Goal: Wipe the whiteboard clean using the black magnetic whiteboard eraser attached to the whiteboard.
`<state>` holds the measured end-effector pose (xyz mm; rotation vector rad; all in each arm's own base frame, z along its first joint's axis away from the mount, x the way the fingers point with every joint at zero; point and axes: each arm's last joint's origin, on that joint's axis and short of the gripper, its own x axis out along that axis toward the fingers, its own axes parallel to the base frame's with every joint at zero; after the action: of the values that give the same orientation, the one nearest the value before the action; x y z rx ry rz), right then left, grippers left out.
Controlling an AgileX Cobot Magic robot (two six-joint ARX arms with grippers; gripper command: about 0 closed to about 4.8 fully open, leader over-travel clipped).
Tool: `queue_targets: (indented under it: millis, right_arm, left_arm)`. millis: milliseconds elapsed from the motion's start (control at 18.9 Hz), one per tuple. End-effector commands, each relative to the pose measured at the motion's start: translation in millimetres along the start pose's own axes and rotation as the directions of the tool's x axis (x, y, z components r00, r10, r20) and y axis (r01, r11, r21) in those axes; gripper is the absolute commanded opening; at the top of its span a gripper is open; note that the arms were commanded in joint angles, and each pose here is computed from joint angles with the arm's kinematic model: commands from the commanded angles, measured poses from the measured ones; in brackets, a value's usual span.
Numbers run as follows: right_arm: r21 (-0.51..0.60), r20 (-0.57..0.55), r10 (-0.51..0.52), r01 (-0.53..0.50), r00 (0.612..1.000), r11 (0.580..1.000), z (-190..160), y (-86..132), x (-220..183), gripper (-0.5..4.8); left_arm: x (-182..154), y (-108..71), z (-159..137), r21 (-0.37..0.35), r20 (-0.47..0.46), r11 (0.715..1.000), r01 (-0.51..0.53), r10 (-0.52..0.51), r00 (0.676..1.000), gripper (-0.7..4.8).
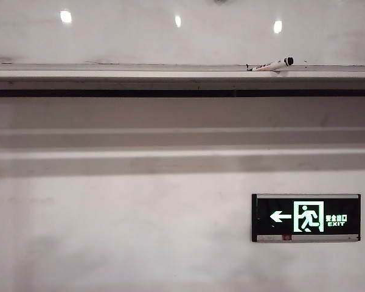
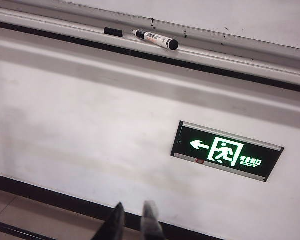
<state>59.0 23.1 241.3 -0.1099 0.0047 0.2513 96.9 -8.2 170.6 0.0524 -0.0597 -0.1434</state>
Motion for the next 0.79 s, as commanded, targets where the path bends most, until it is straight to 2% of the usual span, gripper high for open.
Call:
queue_targets:
  millis: [53, 475, 581, 792]
  right_arm:
    - [0.006, 0.014, -0.006, 0.006, 1.000, 1.000, 2, 0, -1, 0.54]
    - [0.006, 0.012, -0.023, 0.023, 1.000, 1.000, -7, 1, 5, 0.54]
    - [0.000, -0.023, -0.101, 0.101, 0.995, 0.995, -21, -1, 12, 0.54]
    - [-0.008, -0.075, -0.274, 0.274, 0.959, 0.962, -53, -11, 25, 0.54]
  left_arm:
    - [0, 0.0, 1, 0.002, 0.013, 1.000, 0.003, -0.003, 1.000, -0.05]
    - [0, 0.0, 1, 0.002, 0.014, 1.000, 0.003, -0.003, 1.000, -0.05]
    - [0, 0.0, 1, 0.002, 0.014, 1.000, 0.003, -0.003, 1.000, -0.05]
    - [0, 0.0, 1, 0.002, 0.014, 1.000, 0.003, -0.003, 1.000, -0.05]
